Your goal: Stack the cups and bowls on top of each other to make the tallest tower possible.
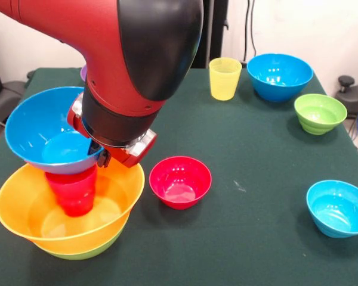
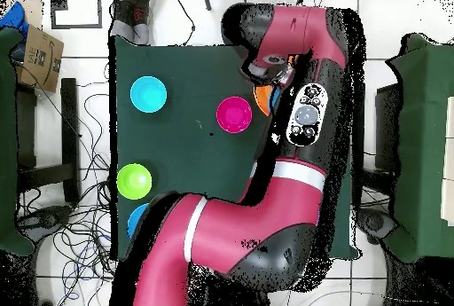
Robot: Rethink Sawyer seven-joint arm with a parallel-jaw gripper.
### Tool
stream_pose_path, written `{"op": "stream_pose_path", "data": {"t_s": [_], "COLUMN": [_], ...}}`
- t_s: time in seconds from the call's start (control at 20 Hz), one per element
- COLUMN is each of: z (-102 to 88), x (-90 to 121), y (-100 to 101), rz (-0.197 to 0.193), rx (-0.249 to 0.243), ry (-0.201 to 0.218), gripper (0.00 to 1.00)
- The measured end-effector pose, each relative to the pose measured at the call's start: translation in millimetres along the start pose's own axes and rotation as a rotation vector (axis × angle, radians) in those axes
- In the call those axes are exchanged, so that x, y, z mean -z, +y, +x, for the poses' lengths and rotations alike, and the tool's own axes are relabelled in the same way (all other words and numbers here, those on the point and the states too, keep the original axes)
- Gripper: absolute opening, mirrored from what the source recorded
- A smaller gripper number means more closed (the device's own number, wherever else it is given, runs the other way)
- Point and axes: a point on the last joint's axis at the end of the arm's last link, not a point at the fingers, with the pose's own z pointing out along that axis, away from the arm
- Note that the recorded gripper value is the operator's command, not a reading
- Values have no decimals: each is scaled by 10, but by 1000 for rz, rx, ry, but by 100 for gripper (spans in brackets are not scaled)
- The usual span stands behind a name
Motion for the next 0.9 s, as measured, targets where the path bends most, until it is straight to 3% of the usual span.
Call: {"op": "stream_pose_path", "data": {"t_s": [0.9], "z": [-24], "x": [-79], "y": [-47], "rz": [-3], "rx": [-6], "ry": [-4], "gripper": [0]}}
